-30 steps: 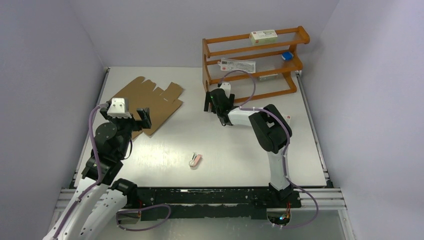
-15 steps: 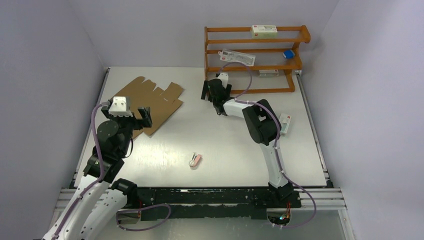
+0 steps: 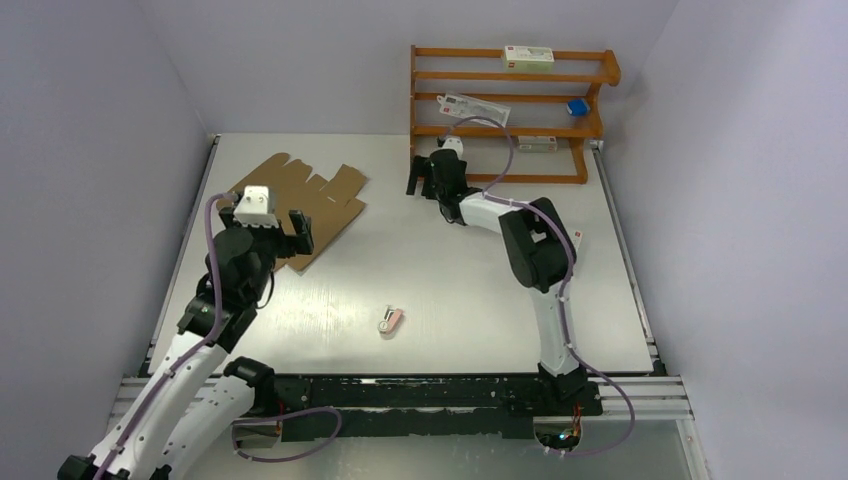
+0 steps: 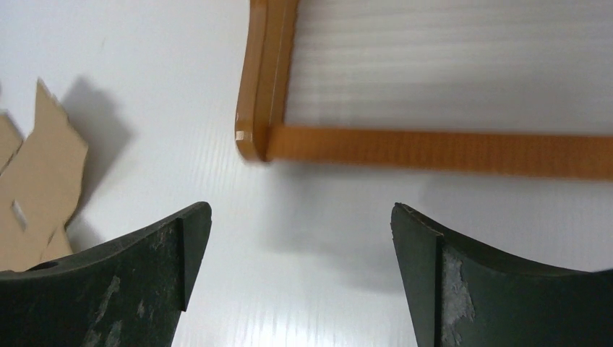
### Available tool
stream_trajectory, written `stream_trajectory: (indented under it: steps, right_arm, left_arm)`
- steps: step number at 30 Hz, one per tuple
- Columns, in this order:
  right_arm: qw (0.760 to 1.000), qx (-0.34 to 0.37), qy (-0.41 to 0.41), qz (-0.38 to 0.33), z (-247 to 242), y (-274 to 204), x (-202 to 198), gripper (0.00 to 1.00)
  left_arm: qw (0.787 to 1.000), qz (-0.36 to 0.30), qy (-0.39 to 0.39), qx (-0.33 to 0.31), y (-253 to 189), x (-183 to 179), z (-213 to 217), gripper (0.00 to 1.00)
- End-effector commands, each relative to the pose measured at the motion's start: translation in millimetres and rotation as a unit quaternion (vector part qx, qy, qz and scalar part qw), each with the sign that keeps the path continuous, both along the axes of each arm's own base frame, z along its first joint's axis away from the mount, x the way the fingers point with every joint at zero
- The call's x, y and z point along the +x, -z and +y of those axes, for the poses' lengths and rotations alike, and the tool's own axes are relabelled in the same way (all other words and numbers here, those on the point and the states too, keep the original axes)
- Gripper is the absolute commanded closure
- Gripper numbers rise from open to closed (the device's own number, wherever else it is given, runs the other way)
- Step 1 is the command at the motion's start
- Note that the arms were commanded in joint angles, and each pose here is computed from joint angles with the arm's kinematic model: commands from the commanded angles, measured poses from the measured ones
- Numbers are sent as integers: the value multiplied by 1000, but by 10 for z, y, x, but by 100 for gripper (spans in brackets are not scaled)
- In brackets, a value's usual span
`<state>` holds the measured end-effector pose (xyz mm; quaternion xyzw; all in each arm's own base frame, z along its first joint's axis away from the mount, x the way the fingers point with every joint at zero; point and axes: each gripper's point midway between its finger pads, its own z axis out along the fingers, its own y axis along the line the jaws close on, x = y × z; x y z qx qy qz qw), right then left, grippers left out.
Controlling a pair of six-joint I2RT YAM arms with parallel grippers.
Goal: Fold the paper box
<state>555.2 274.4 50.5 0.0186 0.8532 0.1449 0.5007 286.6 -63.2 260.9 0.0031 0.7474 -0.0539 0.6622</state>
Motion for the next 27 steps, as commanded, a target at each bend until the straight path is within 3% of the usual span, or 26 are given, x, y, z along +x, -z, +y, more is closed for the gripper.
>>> stream_trajectory:
  steps: [1, 10, 19, 27]
  right_arm:
    - [998, 19, -49, -21, -25, -417, -338, 0]
    - [995, 35, -94, -19, -342, -706, -1292, 0]
    - [986, 90, -141, -3, -429, -686, -2084, 0]
    - [976, 123, -181, 4, -350, -656, -2354, 0]
  left_arm:
    - [1000, 25, -1, -15, 6, 70, -42, 0]
    - [985, 173, -17, 4, 665, 459, -115, 0]
    - [953, 291, -41, -76, 1287, 858, 271, 0]
    - [916, 372, -42, -140, 1813, 845, 467, 0]
